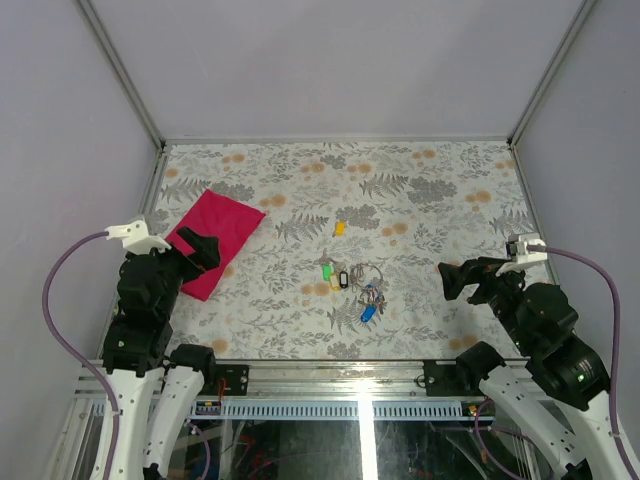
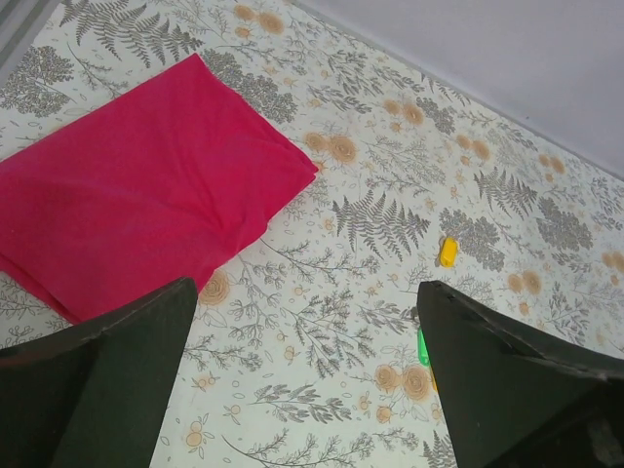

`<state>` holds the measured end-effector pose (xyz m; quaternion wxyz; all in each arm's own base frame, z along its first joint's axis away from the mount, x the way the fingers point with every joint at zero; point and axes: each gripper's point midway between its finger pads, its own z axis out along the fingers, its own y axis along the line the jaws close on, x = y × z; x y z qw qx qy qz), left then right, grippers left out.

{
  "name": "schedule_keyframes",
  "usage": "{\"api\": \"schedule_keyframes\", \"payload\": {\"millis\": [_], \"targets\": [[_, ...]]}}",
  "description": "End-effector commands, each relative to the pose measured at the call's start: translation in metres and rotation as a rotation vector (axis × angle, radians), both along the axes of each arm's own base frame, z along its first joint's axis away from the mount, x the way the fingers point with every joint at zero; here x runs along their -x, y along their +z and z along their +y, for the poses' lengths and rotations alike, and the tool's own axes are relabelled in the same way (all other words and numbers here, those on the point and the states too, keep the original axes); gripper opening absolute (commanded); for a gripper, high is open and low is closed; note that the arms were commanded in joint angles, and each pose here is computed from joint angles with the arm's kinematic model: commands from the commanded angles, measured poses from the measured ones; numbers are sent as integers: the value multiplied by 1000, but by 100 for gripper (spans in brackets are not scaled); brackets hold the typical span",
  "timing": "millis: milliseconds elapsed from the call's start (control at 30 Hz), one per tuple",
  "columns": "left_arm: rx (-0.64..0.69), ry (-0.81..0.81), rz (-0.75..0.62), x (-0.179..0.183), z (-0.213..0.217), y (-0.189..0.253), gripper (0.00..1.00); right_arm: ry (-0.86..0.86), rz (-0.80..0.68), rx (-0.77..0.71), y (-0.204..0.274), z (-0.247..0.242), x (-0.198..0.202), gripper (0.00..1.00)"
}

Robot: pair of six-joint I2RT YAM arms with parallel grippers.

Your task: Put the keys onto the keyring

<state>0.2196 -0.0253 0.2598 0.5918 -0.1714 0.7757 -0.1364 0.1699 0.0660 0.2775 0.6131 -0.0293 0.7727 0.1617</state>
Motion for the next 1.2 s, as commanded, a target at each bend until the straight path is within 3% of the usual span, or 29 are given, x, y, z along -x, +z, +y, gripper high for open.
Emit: {"api": "schedule_keyframes", "payload": {"millis": [0, 300, 433, 567, 800, 1167], "targets": [[-16, 4, -35, -4, 1, 8, 100, -32, -19, 9, 5, -3, -7, 99], [-31, 10, -26, -6, 3, 5, 100, -18, 1, 10, -3, 3, -11, 99], [-33, -70, -41, -9, -10, 7, 100, 26, 22, 30, 0, 14, -17, 99], [-22, -234, -1, -15, -38, 6, 100, 46, 137, 71, -5, 29, -32, 99], [24, -249, 32, -23, -45, 8, 100, 119, 343, 124, -40, 64, -57, 100], [-3, -309, 181, -30, -88, -58, 100, 284, 685, 132, -137, 116, -58, 83]]}}
